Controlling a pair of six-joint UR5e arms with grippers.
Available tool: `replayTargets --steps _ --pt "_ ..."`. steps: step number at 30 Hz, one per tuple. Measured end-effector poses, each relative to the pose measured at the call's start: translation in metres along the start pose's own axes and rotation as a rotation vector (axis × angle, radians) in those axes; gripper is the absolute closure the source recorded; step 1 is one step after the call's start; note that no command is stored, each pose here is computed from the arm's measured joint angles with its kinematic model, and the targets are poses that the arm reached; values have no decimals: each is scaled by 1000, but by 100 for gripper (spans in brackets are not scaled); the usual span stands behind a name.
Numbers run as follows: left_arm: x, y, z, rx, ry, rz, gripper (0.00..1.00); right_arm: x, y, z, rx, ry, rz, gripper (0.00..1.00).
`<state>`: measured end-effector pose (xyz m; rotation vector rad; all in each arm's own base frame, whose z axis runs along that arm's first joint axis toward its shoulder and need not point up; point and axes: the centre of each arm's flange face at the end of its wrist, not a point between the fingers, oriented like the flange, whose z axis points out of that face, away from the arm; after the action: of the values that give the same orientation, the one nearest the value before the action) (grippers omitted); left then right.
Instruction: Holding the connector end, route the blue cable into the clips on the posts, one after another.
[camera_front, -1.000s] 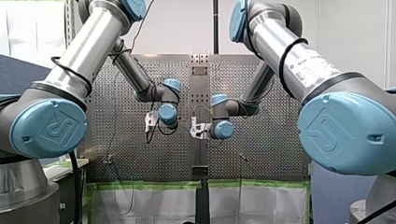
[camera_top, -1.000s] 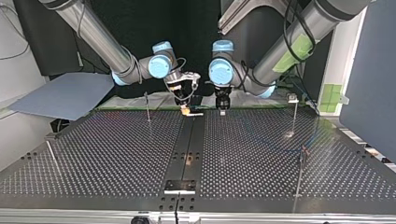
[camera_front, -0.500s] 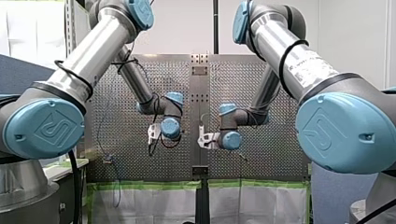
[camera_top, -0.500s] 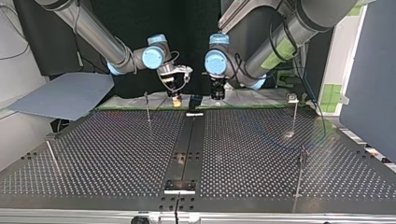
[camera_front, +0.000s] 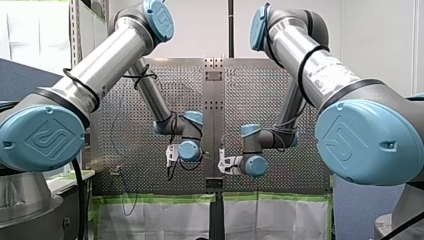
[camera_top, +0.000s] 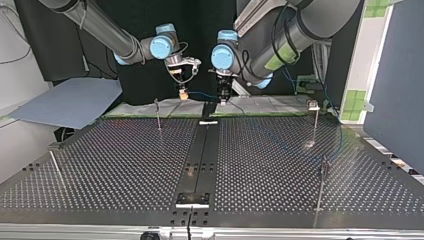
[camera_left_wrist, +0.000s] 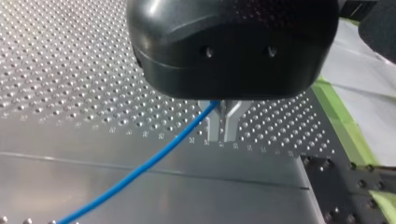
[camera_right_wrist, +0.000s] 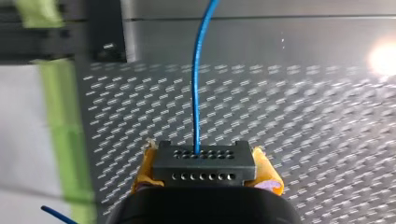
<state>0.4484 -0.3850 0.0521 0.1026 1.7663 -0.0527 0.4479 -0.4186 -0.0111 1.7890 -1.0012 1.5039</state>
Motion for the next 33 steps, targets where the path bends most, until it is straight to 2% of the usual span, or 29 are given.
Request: replayTargets --steps 3,6,13,17,23,33 --pt "7 -7 -5 7 3 4 92 -21 3 -4 -21 -16 2 100" --pt "21 -13 -9 14 15 16 92 -37 7 -5 -35 -23 12 100" --pt "56 -25 -17 38 35 45 92 -46 18 -1 -56 -14 28 100" --pt "72 -35 -23 61 29 52 90 -47 24 -1 -67 -16 21 100" --pt "76 -50 -32 90 7 57 90 -53 35 -9 -88 -19 15 100" --pt "77 -64 -45 99 -17 70 90 -63 51 -24 -121 -24 14 100"
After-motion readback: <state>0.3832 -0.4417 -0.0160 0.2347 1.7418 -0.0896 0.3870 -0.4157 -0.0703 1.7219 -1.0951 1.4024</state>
